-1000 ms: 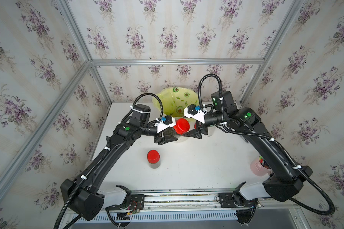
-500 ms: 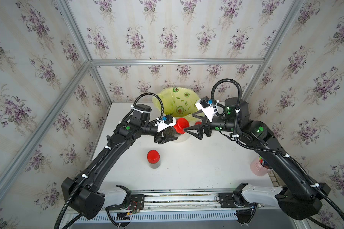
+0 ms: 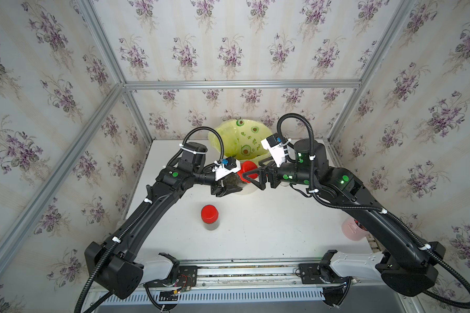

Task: Empty moldy tea leaves from jars
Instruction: Unscrew the lid from the jar.

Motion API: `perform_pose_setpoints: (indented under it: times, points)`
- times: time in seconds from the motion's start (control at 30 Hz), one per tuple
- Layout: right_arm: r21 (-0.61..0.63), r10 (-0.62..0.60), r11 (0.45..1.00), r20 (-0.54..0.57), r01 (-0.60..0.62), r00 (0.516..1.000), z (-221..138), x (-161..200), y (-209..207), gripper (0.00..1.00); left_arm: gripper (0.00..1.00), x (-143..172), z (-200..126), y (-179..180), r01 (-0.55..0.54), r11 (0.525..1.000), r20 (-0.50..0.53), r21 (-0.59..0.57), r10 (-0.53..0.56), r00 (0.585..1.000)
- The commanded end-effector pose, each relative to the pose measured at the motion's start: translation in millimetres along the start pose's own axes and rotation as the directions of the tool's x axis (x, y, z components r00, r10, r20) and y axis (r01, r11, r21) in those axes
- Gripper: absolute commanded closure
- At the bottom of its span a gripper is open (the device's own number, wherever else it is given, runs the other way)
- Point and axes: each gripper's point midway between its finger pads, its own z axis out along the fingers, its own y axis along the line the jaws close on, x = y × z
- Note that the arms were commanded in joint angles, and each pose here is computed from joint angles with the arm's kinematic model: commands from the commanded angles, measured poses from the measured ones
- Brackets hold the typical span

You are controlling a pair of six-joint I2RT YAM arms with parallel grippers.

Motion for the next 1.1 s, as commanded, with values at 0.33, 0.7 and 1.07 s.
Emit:
perform_pose_setpoints:
  times: [0.33, 0.7, 1.07]
  points:
    - [-0.012, 0.018, 1.000, 0.008, -0.018, 1.000, 11, -3, 3, 0.20, 0.33, -6, -2, -1, -0.027, 1.000, 0.019, 0.004, 0.027, 0.999]
    - [0.011, -0.064, 0.998, -0.028, 0.064, 0.998, 15, 2, -2, 0.40, 0.33, -6, -1, -1, -0.025, 1.000, 0.019, 0.006, 0.025, 1.000]
    - [-0.056, -0.238, 0.970, -0.012, 0.237, 0.971, 8, -9, 14, 0.54, 0.33, -5, -1, -3, -0.023, 1.000, 0.018, 0.010, 0.023, 1.000]
